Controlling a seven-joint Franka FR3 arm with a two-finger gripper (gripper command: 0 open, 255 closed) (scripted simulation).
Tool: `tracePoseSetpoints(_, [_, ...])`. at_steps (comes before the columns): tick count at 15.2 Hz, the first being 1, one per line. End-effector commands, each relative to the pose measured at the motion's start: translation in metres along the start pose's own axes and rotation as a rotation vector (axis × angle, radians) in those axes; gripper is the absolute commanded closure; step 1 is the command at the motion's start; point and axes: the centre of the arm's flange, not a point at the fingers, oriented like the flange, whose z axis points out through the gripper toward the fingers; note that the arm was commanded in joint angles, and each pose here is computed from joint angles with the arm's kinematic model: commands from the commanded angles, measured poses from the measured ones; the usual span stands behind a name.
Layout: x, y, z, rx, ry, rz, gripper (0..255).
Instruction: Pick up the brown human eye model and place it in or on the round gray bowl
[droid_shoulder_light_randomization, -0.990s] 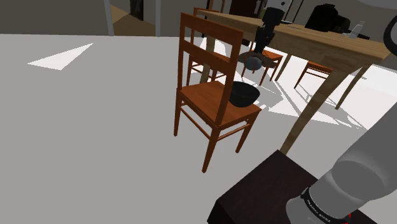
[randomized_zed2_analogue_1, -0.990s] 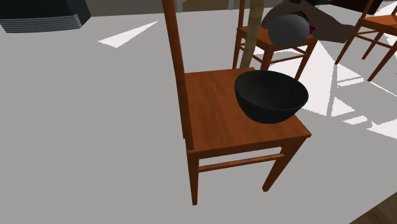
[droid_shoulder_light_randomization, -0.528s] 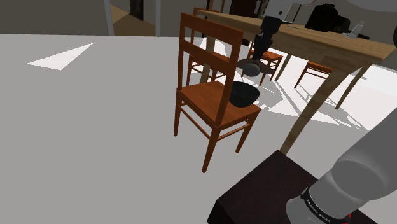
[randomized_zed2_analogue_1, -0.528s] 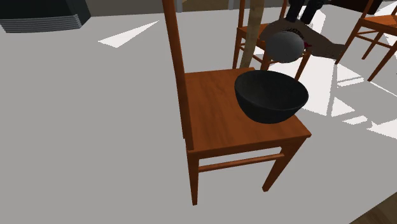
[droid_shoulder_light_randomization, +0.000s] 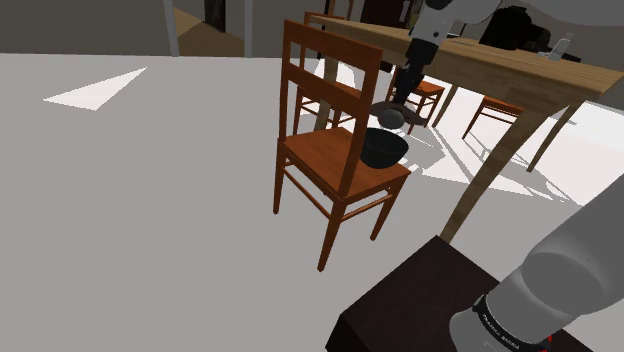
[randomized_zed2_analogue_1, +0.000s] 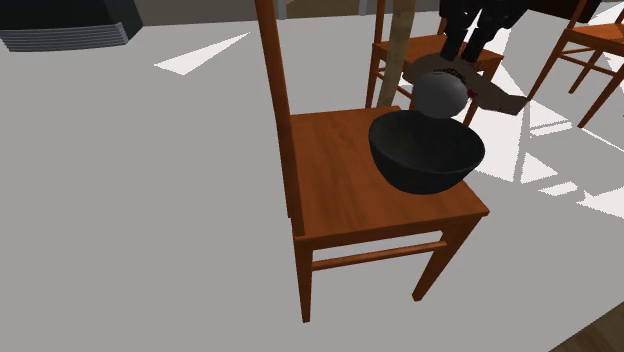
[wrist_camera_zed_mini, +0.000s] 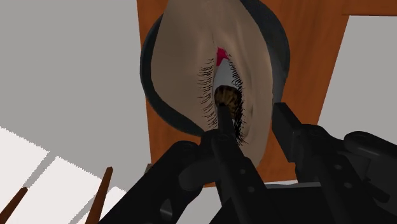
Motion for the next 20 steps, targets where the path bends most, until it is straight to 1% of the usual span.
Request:
tracePoseSetpoints(1, [0.0, 0.01, 0.026, 0.008, -0.029, 0.014, 255])
tracePoseSetpoints(7, [0.0, 0.015, 0.057, 0.008, -0.029, 0.014, 255])
tracePoseSetpoints(14, [0.0, 0.015, 0.057, 0.008, -0.029, 0.014, 255])
tracePoseSetpoints(15, [-0.003, 0.014, 0.067, 0.008, -0.028, 0.014, 0])
tracePoseSetpoints(16, [-0.015, 0.009, 0.064, 0.007, -0.028, 0.014, 0])
tracePoseSetpoints(18, [-0.025, 0.005, 0.065, 0.008, -0.027, 0.012, 0])
tracePoseSetpoints(19, [-0.037, -0.001, 0.083, 0.008, -0.028, 0.011, 0])
tracePoseSetpoints(20, [0.0, 0.015, 0.057, 0.008, -0.029, 0.014, 0])
